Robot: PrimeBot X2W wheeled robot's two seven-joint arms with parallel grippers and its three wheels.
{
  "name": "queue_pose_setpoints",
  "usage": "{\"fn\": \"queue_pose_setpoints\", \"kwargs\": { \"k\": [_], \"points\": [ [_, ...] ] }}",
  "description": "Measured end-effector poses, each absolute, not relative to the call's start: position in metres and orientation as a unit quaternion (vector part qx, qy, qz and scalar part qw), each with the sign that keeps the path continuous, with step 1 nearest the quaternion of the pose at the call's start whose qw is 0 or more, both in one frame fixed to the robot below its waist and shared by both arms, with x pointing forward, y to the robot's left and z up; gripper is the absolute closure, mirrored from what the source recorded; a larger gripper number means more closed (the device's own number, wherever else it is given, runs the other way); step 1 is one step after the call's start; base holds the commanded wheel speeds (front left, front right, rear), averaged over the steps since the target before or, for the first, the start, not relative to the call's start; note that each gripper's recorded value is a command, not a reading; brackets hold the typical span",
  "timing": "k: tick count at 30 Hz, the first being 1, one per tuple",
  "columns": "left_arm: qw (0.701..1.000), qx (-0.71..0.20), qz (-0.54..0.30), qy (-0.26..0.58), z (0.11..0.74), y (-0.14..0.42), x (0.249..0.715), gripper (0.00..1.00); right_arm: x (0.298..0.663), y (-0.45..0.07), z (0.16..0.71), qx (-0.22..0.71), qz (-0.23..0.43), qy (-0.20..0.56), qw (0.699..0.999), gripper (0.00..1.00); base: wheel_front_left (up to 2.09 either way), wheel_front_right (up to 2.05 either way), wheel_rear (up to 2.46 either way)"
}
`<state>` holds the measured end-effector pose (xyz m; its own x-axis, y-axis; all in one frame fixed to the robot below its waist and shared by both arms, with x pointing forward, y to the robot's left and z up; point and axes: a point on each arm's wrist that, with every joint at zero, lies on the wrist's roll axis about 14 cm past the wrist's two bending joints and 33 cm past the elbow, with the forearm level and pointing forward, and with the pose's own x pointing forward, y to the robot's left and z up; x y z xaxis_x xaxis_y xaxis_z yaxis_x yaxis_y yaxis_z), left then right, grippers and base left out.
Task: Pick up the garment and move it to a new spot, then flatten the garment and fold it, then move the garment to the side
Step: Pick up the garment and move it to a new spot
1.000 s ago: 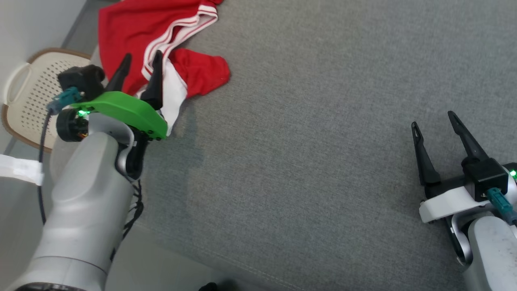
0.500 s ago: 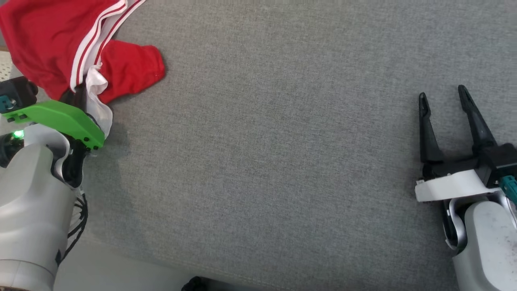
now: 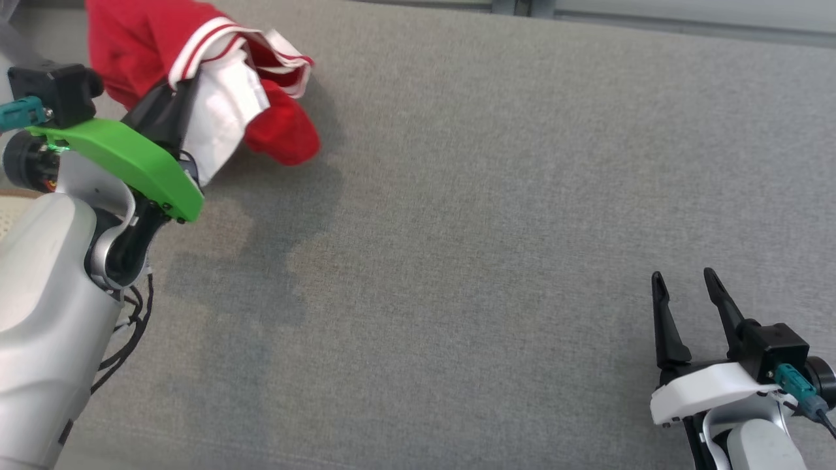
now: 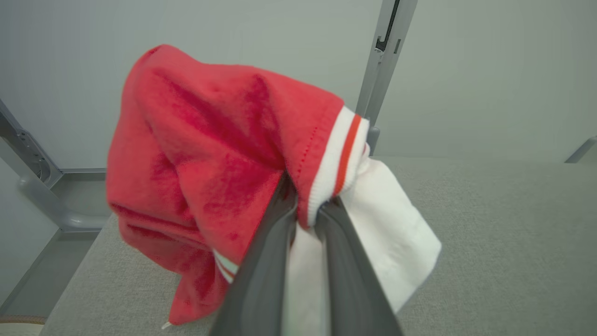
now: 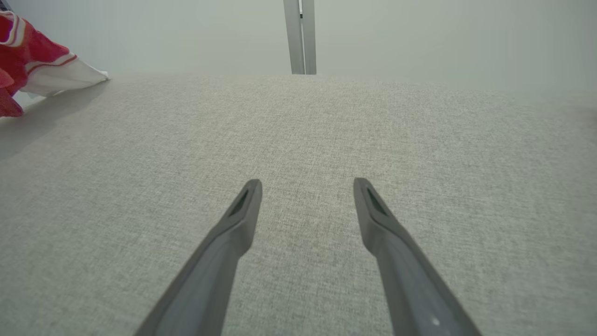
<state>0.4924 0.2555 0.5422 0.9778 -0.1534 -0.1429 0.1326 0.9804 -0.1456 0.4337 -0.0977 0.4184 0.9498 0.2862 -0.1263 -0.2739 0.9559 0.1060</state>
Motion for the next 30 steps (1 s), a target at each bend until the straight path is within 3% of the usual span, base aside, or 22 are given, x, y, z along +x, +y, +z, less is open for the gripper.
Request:
{"fn": "queue_pose_setpoints", "kwargs": {
  "k": [4,7,10,13,18,24,30],
  "points": [
    [0.980,-0.102,-0.165,0.049,0.590,0.203,0.467,1.00,0.423,-0.113,0.445,0.053,0.120,0.041,0.990,0.00,0.00,0.00,0.00],
    [0.954,-0.149,-0.255,0.046,0.613,0.147,0.440,1.00,0.415,-0.128,0.460,0.052,0.100,0.022,0.993,0.00,0.00,0.00,0.00],
    [0.905,-0.221,-0.362,0.047,0.642,0.085,0.404,1.00,0.407,-0.146,0.471,0.050,0.076,0.008,0.996,0.00,0.00,0.00,0.00],
    [0.821,-0.299,-0.481,0.072,0.669,0.025,0.351,1.00,0.397,-0.170,0.482,0.047,0.043,-0.008,0.998,0.00,0.00,0.00,0.00],
    [0.741,-0.350,-0.563,0.108,0.691,-0.014,0.317,1.00,0.383,-0.199,0.490,0.046,0.001,-0.020,0.999,0.00,0.00,0.00,0.00],
    [0.754,-0.340,-0.526,0.200,0.634,-0.027,0.355,1.00,0.375,-0.226,0.499,0.054,-0.041,-0.034,0.997,0.00,0.00,0.00,0.00],
    [0.807,-0.311,-0.406,0.296,0.520,-0.013,0.424,1.00,0.365,-0.252,0.495,0.062,-0.082,-0.029,0.994,0.00,0.00,0.00,0.00]
  ]
}}
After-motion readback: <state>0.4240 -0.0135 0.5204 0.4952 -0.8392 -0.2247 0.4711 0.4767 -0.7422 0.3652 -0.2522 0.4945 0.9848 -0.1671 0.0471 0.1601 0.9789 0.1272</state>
